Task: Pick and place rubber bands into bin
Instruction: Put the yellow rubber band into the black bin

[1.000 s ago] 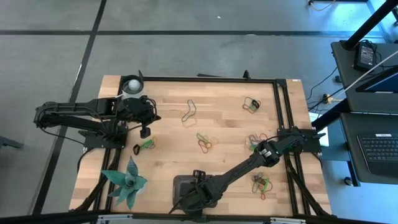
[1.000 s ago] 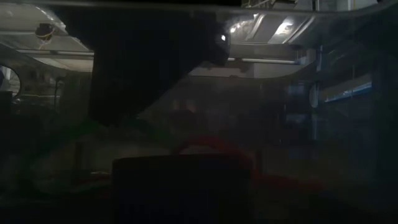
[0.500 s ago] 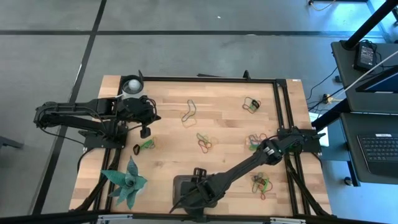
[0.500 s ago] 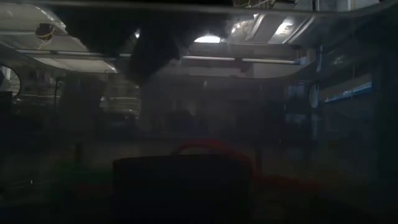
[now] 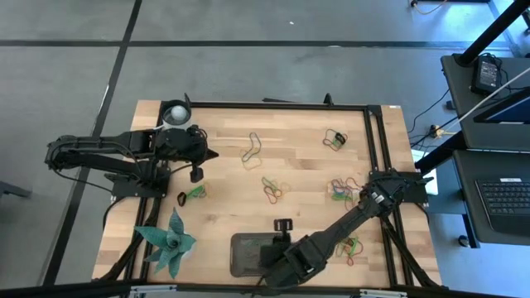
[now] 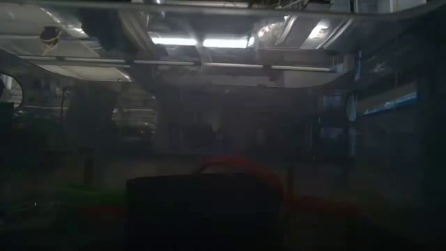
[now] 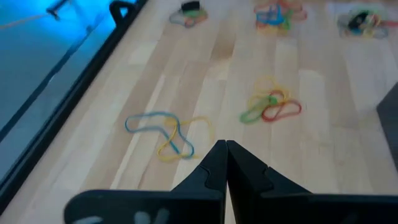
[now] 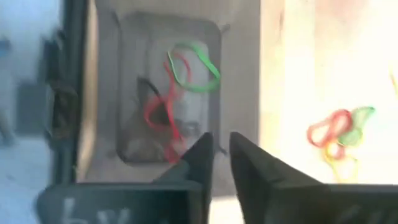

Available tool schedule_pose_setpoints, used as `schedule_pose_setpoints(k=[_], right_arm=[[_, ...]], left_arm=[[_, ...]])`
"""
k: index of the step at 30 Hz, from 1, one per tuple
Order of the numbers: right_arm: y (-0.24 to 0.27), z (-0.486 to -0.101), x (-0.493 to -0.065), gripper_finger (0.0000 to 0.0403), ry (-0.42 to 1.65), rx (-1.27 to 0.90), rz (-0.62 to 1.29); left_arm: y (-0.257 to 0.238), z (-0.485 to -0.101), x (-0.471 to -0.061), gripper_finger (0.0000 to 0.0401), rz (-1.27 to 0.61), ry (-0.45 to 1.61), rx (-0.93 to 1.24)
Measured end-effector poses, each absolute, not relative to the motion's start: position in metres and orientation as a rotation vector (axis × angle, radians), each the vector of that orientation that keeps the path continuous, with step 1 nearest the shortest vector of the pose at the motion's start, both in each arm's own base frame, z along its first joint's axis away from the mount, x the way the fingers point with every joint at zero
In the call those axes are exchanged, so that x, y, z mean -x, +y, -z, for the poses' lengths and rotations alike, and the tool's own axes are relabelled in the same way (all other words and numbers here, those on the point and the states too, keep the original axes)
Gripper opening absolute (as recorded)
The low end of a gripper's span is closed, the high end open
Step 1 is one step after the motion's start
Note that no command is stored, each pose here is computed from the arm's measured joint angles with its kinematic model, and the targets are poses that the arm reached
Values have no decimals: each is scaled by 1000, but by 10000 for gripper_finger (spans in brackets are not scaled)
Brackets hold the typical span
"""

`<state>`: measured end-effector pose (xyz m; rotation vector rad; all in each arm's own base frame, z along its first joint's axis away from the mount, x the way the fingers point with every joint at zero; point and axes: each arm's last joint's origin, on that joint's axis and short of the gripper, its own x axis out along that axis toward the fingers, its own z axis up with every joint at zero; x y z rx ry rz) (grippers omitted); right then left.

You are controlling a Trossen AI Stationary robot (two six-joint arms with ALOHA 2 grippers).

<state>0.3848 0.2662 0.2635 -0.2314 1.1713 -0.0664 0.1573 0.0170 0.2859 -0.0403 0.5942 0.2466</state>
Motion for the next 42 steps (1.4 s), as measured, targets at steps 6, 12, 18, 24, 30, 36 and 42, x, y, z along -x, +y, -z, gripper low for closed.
schedule_pose_setpoints(k=[6,12,18,24,30,36,42], right_arm=[[242,-279,-348,11,1212,370,89],[204,-284,-285,5,1075,256,48],[165,-277,-231,6,859,108,-24],[129,-261,-185,3,685,16,-81],[103,-235,-151,4,542,-88,-125],[89,-215,-133,4,461,-184,-135],[85,-211,-128,5,427,-226,-140]], left_arm=[[18,-293,-170,2,-248,483,56],[17,-293,-182,2,-219,453,76],[2,-283,-204,2,-148,537,59],[-15,-285,-240,2,-158,605,21],[-24,-290,-286,2,-157,659,11],[-30,-280,-333,2,-98,809,-30],[-33,-253,-370,5,-119,899,29]])
